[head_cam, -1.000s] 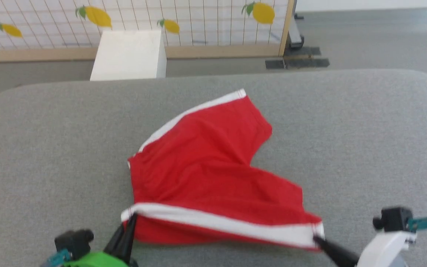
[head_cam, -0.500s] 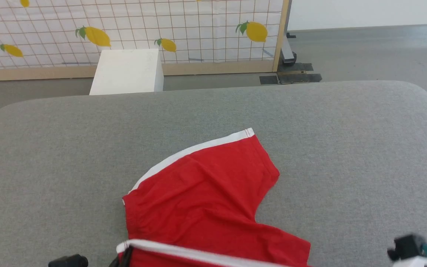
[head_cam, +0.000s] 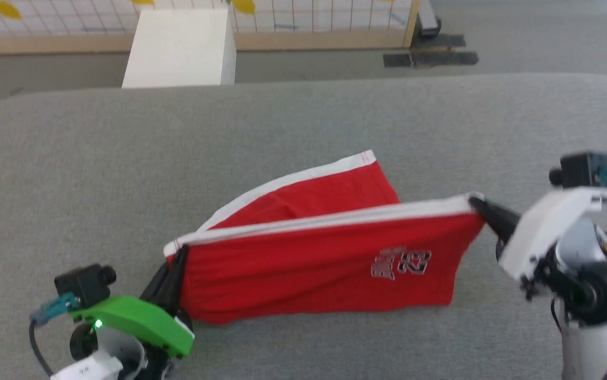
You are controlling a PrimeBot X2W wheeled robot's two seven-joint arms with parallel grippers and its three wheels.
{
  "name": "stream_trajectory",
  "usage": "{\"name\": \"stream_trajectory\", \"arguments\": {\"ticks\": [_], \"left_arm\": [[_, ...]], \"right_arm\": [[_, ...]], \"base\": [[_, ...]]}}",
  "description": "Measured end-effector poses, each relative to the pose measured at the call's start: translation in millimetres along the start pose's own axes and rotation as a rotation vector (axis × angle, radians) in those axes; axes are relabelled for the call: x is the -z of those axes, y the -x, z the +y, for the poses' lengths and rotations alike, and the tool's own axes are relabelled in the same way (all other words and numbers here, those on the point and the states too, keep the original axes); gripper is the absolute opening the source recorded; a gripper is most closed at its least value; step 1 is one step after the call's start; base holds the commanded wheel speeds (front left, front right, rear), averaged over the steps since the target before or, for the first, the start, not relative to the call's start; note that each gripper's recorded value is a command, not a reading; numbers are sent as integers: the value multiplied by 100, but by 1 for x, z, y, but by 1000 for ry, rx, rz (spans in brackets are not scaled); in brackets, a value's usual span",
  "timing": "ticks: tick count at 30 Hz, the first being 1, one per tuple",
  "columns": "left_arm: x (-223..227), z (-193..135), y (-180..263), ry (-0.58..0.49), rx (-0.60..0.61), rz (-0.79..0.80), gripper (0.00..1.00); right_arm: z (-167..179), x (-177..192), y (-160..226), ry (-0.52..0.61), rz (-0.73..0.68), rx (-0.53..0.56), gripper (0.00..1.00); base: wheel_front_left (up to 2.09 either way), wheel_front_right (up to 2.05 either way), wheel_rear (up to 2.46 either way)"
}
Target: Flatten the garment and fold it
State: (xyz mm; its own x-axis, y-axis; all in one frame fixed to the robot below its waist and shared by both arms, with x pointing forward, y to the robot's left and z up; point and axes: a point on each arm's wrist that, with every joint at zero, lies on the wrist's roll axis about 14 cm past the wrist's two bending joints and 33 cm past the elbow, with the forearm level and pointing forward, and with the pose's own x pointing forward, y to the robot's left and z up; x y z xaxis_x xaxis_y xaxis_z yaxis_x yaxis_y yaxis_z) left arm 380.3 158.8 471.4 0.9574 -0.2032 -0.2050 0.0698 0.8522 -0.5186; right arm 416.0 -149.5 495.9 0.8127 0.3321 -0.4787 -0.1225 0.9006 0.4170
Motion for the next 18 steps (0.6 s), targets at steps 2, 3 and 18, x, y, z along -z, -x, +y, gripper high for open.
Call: {"name": "stream_trajectory", "arguments": {"ticks": [2,3,18], "left_arm": [[1,6,-8,5,-19,11,0],[2,9,-11,9,-27,16,0],[20,55,-44,29,-118,72,0]], "right_arm": [[2,-11,-21,29,-4,5,0],[3,-15,-30,37,-8,4,0],[26,0,-163,127,126,-42,0]], "base": [[0,0,0],[0,0,0],[0,0,0]]}}
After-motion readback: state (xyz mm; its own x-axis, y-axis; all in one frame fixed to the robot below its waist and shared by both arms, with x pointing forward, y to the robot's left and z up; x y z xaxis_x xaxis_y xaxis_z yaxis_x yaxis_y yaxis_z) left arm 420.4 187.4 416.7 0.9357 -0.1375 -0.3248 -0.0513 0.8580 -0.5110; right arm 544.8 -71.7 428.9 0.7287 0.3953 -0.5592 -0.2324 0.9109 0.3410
